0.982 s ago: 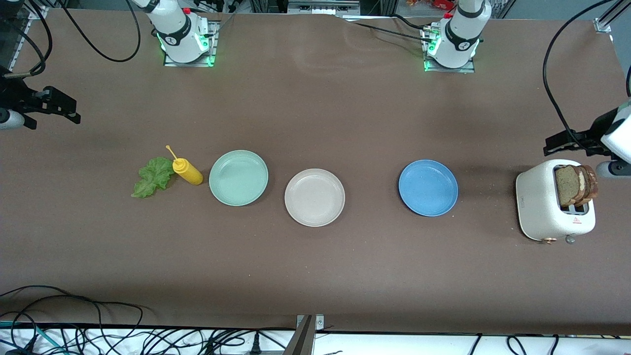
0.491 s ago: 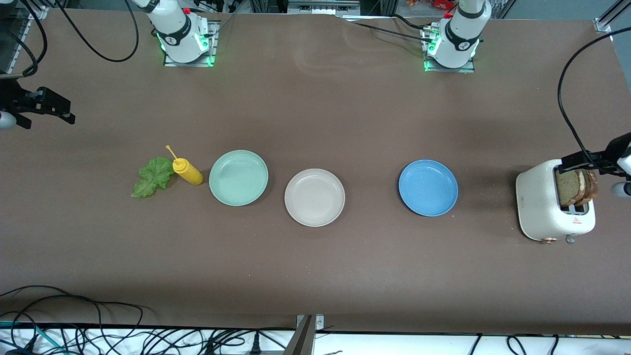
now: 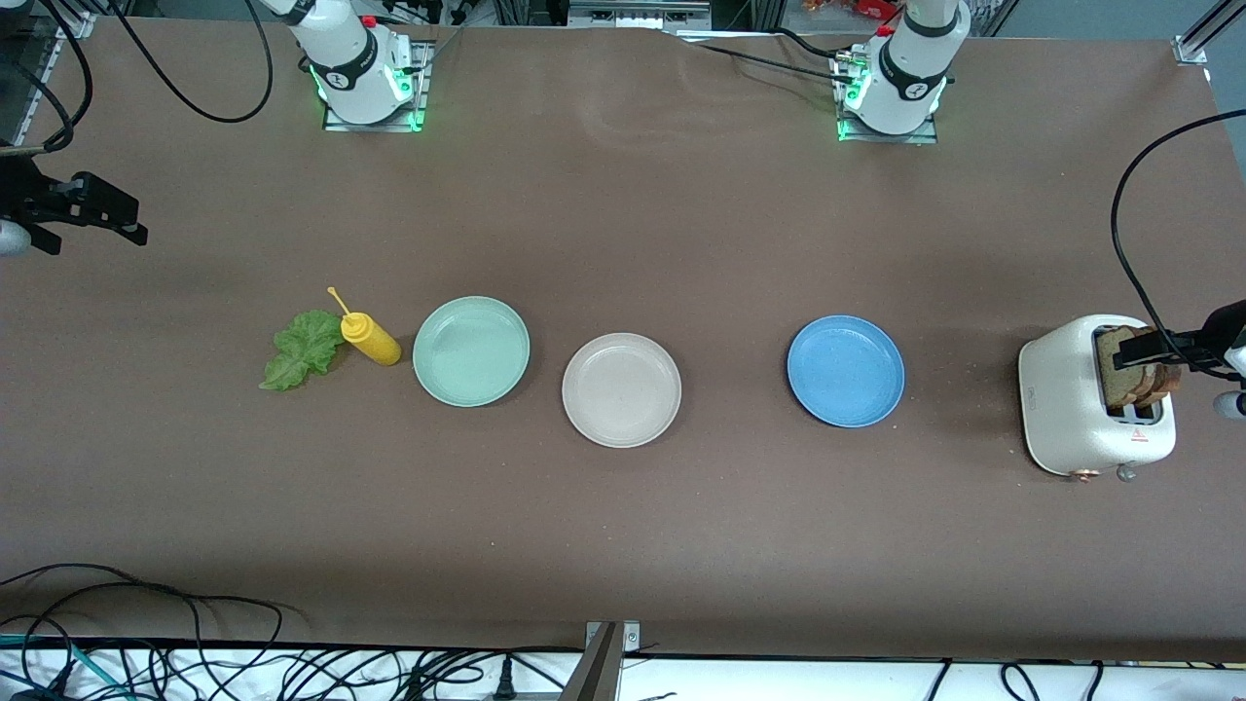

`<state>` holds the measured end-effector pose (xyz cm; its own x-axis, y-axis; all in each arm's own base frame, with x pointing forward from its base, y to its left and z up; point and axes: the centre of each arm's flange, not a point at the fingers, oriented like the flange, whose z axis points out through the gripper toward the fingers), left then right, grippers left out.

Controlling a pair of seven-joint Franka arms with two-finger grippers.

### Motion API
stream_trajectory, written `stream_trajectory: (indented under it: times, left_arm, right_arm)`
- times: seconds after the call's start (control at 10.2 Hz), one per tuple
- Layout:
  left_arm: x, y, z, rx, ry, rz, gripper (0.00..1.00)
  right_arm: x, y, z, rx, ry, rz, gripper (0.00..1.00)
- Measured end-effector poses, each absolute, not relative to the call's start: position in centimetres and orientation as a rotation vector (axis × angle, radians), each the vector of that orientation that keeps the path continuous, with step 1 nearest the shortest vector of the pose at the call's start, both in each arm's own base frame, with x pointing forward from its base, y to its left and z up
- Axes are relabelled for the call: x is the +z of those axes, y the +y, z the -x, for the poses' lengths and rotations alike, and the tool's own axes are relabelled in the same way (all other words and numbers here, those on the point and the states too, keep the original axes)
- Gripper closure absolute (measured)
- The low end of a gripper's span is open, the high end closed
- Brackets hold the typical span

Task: Make sandwich on beige plate with both arms
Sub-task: 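Move the left gripper over the toaster and lower onto a bread slice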

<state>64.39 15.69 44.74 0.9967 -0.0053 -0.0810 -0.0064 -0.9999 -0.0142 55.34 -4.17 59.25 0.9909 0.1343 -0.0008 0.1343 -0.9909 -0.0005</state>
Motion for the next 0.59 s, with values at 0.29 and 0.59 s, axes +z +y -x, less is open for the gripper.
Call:
stream_trajectory:
  times: [0.29,0.59]
  left_arm:
    - [42.6,16.3,-64.9,0.134,0.013,3.125,0.00]
    - [40.8,16.4,-65.2,0.137,0.013,3.125,0.00]
  right_arm:
    - [59.3,-4.2,-55.3,0.001,-0.212,3.134,0.00]
    - [59.3,-4.1,-55.3,0.000,-0.214,3.134,0.00]
